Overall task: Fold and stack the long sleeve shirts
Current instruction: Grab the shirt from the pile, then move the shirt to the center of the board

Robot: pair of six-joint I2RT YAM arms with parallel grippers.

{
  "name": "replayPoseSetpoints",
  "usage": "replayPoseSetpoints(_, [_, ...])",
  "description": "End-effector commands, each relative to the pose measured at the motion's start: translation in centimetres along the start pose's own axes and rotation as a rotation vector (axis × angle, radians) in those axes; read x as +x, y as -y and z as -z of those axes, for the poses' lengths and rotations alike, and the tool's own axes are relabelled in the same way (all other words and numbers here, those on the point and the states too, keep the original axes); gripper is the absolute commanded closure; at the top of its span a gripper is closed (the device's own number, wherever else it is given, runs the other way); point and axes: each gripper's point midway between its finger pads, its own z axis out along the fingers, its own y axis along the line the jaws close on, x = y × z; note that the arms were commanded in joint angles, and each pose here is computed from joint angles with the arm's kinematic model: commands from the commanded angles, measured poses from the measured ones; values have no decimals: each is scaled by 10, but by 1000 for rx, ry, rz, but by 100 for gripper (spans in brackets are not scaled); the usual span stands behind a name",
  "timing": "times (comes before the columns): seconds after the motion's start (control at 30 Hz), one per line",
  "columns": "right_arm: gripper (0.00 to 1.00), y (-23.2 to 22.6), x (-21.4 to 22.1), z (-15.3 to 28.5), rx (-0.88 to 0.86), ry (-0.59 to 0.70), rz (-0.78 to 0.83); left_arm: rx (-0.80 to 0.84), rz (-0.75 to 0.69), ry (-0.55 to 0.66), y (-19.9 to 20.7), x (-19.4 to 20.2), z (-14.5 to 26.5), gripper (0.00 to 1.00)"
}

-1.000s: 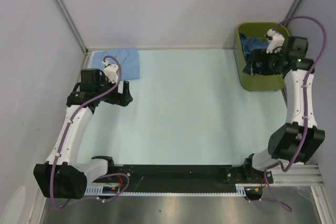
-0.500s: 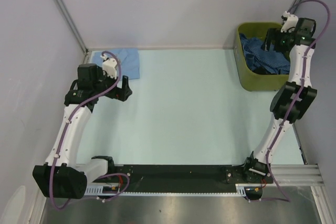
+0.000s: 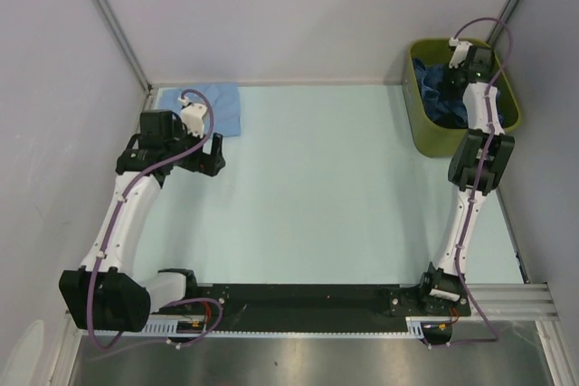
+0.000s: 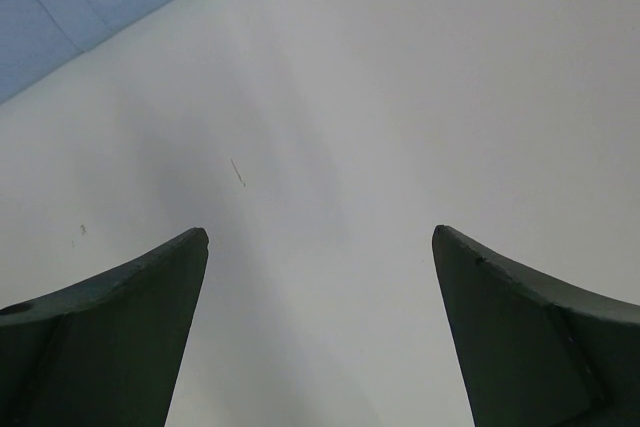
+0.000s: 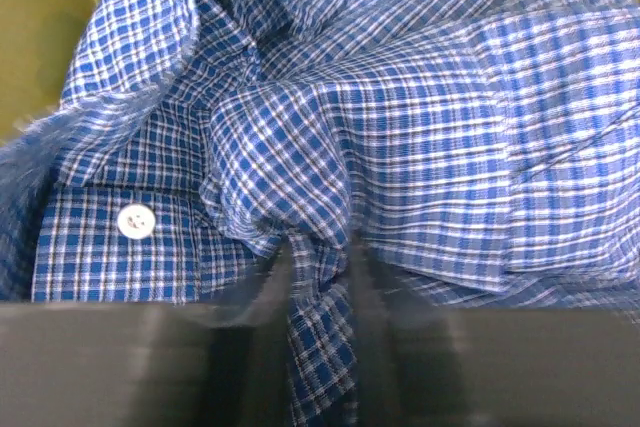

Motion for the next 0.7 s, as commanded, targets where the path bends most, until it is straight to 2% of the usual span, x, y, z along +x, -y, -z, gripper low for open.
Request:
replayPoseSetpoints(0.0, [100,10,-112,92,17,281,-10,-24,-54,99,-1,-31,16,1])
replayPoseSetpoints(0.1, [100,2,-167,160,-23,446,-5,4,-41,127,4,-39,17,0])
replayPoseSetpoints(0.13, [100,-4,-192,202,-47,532,-10,7,-39,136,4,-43,17,1])
replayPoseSetpoints(0.2, [100,-11,-224,250,-62,660,-6,22,-28,153,7,-48,18,1])
replayPoseSetpoints(0.23, [100,-20,-241,288,-91,734,-23,20,-28,164,6,-51,18,1])
replayPoseSetpoints(0.43, [100,-67,-295,398,-285,1008,-83,8,-3,208,3,-63,20,1])
replayPoseSetpoints(0.57, [100,-116,-322,466,-460,1160,-157,-6,33,232,-2,-69,24,1])
replayPoseSetpoints(0.67, [100,-148,-337,512,-541,1275,-150,10,80,252,-8,-72,29,1])
